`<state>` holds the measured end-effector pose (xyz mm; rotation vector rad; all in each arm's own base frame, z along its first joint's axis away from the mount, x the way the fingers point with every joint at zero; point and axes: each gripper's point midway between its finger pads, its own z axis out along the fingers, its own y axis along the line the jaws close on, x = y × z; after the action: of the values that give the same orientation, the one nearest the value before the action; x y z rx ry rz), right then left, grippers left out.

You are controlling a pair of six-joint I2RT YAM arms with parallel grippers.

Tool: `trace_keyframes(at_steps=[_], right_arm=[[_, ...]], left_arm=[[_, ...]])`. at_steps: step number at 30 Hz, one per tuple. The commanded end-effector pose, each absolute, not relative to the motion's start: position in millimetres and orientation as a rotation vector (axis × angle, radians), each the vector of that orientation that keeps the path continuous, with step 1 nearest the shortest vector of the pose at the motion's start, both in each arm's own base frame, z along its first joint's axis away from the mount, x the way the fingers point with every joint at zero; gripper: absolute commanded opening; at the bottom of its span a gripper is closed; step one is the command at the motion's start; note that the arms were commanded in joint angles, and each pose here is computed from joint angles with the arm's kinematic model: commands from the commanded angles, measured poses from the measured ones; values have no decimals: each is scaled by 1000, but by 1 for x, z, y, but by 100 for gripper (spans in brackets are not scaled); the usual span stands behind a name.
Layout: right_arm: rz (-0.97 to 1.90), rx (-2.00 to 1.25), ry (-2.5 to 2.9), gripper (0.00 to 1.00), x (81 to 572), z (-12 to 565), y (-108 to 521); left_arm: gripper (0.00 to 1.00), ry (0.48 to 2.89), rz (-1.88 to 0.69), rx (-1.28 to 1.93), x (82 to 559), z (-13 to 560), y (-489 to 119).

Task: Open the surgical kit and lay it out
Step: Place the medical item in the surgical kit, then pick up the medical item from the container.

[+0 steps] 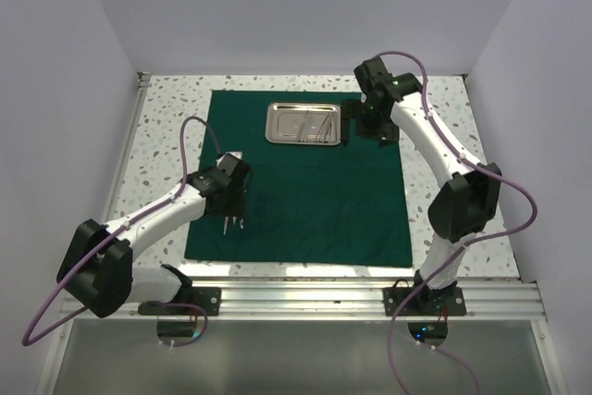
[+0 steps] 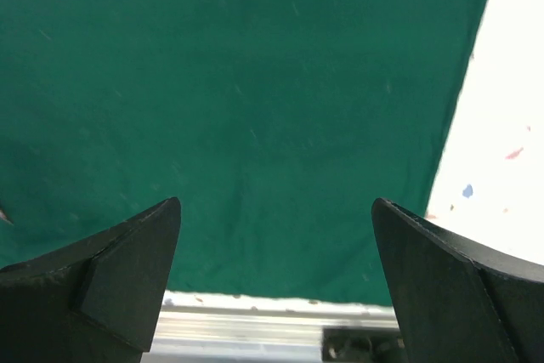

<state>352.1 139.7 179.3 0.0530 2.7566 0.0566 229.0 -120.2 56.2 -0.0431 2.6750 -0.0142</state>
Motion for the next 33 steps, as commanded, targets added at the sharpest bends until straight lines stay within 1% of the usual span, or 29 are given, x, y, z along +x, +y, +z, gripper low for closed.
trace_keyframes(at_steps=[1, 2, 3, 4, 6, 8, 9, 10, 11, 12, 13, 17, 18, 19, 20, 21, 22, 24, 25, 26, 27, 28, 30, 31, 33], right_arm=[[113, 47, 2685, 99, 381, 200, 154], [145, 54, 2644, 99, 392, 213, 160], [142, 51, 2663, 99, 402, 203, 165], [168, 67, 2618, 99, 413, 215, 170], [192, 77, 2616, 99, 431, 206, 181], [234, 97, 2569, 99, 449, 215, 191], [241, 99, 2598, 99, 458, 199, 197], [273, 114, 2566, 99, 467, 207, 203], [286, 115, 2572, 99, 470, 204, 208], [293, 120, 2580, 99, 474, 198, 211], [313, 127, 2584, 99, 480, 194, 216], [288, 134, 2583, 99, 476, 193, 215], [277, 135, 2580, 99, 473, 194, 211], [235, 132, 2612, 99, 464, 183, 205], [240, 128, 2577, 99, 459, 198, 201], [230, 125, 2577, 99, 453, 201, 196], [193, 115, 2619, 99, 442, 188, 190], [160, 113, 2612, 99, 425, 200, 178], [120, 106, 2658, 99, 411, 186, 171], [97, 109, 2664, 99, 403, 186, 165], [105, 110, 2637, 99, 393, 199, 159], [75, 114, 2672, 99, 378, 187, 152], [70, 124, 2644, 99, 363, 198, 143], [44, 131, 2668, 99, 353, 189, 136], [24, 134, 2677, 99, 340, 188, 130]], left_arm=[[65, 2611, -59, -103, 237, 67, -125], [76, 2605, -56, -101, 239, 69, -125], [99, 2604, -53, -88, 240, 71, -125], [100, 2590, -62, -83, 246, 79, -128], [100, 2578, -58, -64, 253, 91, -131], [99, 2576, -44, -51, 256, 99, -131], [100, 2553, -55, -46, 263, 109, -134], [100, 2546, -53, -39, 266, 112, -136], [100, 2532, -57, -33, 271, 117, -138], [100, 2490, -77, -6, 283, 130, -143], [100, 2479, -74, 17, 292, 132, -148], [99, 2418, -17, 140, 347, 148, -169], [97, 2373, -39, 137, 368, 165, -178], [96, 2409, -21, 165, 381, 146, -186], [95, 2403, -46, 192, 394, 144, -194], [94, 2407, -58, 198, 415, 137, -204], [93, 2406, -66, 210, 425, 133, -211], [92, 2406, -74, 240, 453, 122, -229], [92, 2408, -78, 249, 461, 118, -235], [91, 2418, -79, 264, 467, 113, -239], [90, 2417, -89, 270, 483, 106, -248], [89, 2420, -96, 273, 488, 102, -253], [88, 2425, -108, 287, 502, 92, -265], [88, 2426, -116, 288, 505, 89, -268], [87, 2433, -118, 290, 513, 81, -273]])
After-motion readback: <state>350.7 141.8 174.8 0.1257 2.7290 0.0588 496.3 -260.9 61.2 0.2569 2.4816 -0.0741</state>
